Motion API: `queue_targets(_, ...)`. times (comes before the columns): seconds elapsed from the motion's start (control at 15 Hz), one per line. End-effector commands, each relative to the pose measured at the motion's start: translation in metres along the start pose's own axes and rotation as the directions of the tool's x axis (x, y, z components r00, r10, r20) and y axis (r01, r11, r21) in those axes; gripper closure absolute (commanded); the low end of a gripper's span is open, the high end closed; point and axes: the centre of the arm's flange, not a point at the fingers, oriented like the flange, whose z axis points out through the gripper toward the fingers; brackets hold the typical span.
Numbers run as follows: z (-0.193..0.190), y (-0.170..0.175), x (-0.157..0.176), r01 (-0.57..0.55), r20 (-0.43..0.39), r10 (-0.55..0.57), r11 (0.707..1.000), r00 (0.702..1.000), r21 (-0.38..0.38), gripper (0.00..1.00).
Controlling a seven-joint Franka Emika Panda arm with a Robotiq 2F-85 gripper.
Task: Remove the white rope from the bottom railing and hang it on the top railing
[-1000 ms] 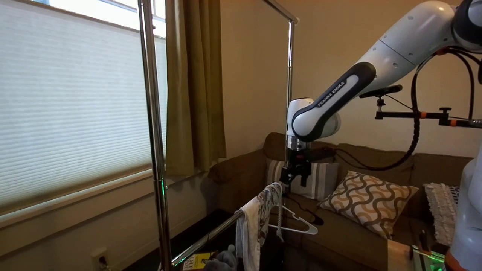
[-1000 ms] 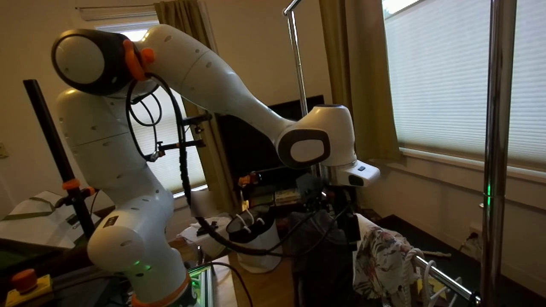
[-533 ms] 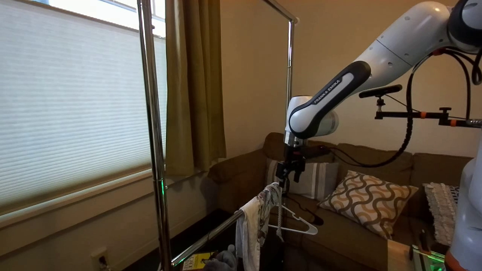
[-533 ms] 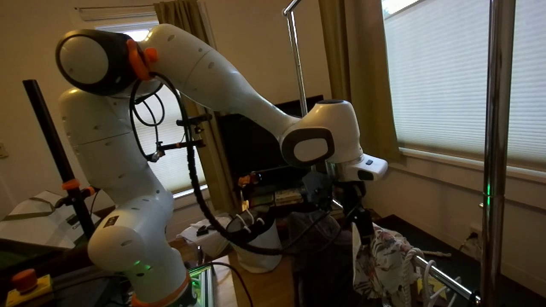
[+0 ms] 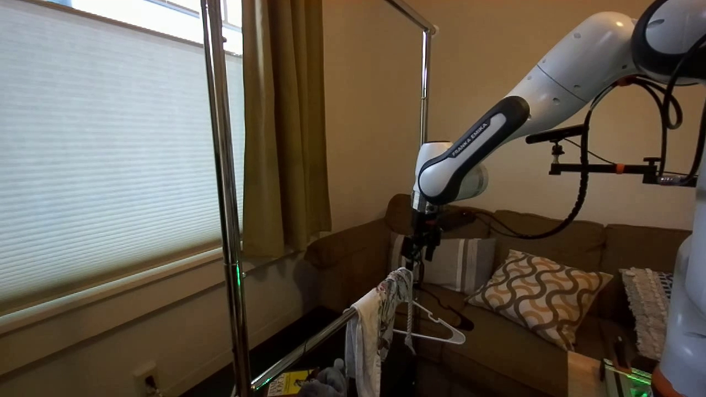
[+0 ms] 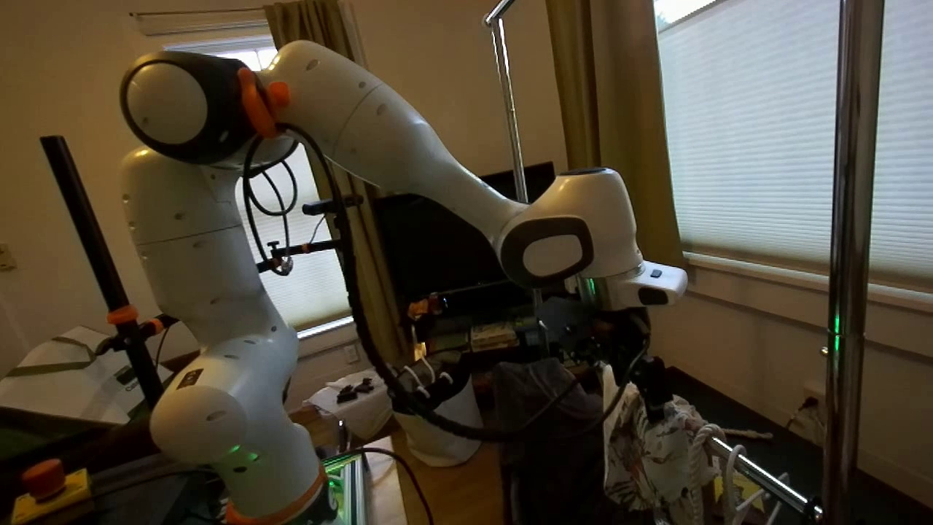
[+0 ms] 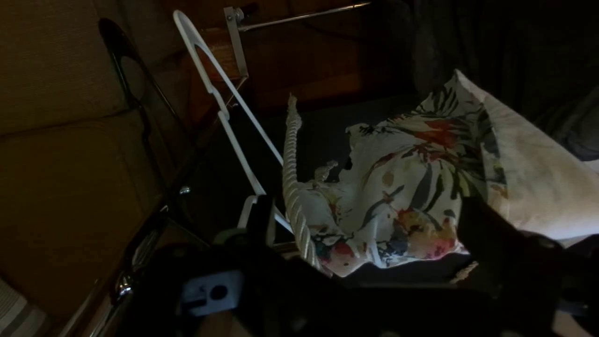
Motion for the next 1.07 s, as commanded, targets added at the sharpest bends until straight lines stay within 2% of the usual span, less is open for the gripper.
queue_targets(0.0,0.012,0.016,0.020,-0.054,-0.054,0.053,0.999,0.997,-0.010,0.00)
queue_targets(0.13,0.020,0.027,0.033,-0.062,-0.069,0.061,0.998,0.996,-0.011,0.00)
queue_targets(0.4,0.037,0.034,0.047,-0.074,-0.037,0.074,0.997,0.997,0.010,0.01)
queue_targets(0.67,0.048,0.038,0.061,-0.078,-0.023,0.078,0.997,0.997,0.020,0.31)
queue_targets(0.8,0.056,0.035,0.065,-0.072,-0.010,0.072,0.997,0.997,0.028,0.34)
queue_targets(0.87,0.060,0.035,0.067,-0.070,-0.004,0.070,0.997,0.998,0.033,0.29)
queue_targets(1.0,0.067,0.034,0.071,-0.068,0.006,0.068,0.997,0.998,0.044,0.27)
